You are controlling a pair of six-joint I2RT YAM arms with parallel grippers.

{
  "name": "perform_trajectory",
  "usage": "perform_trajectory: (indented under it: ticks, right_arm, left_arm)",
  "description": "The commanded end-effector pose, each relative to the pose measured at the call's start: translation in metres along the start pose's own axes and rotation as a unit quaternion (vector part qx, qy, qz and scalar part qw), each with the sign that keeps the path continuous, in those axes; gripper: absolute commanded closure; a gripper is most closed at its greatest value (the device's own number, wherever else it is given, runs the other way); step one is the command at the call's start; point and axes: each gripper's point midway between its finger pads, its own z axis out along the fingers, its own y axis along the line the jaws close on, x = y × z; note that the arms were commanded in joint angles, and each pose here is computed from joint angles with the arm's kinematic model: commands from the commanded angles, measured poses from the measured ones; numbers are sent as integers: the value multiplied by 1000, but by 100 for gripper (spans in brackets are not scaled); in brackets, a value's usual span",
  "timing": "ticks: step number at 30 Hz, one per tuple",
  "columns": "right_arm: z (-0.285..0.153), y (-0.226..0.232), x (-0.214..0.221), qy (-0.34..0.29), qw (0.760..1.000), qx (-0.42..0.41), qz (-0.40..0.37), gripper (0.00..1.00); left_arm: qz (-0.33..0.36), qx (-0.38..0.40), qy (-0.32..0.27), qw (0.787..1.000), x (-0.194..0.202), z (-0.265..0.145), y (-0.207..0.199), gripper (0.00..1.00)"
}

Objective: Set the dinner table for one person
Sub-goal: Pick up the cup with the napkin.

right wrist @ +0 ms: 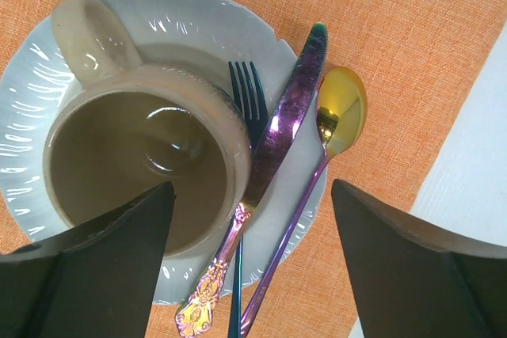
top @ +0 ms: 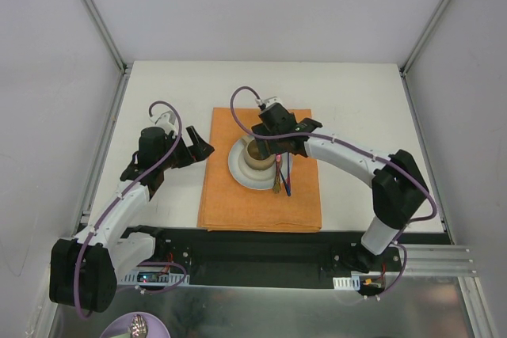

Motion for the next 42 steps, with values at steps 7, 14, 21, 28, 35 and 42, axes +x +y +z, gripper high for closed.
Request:
perform_trajectory:
  ticks: [7,14,21,28,35,42]
  right_arm:
    - [16,16,0,8,1000,-20,2,35]
    - [20,21,4,13,1000,-28,-2,72]
    - [24,24,8,21,999,-30,-5,99]
    - [24,27,7,19,999,-32,-11,99]
    - [4,27,-15,-12,999,-33,-8,99]
    - [-37,19,-57,-66,997,-32,7,99]
  left_arm:
    - [15,-5,-9,1000,0,-3,1,1]
    - [14,-9,-8,1000,1,-3,3,1]
    - [13,-11,-5,1000,2,-2,4,1]
    - [13,-14,-5,1000,2,-2,6,1]
    - [9,-19,-2,1000,5,0,8,1]
    - [8,-19,-1,1000,4,1,8,1]
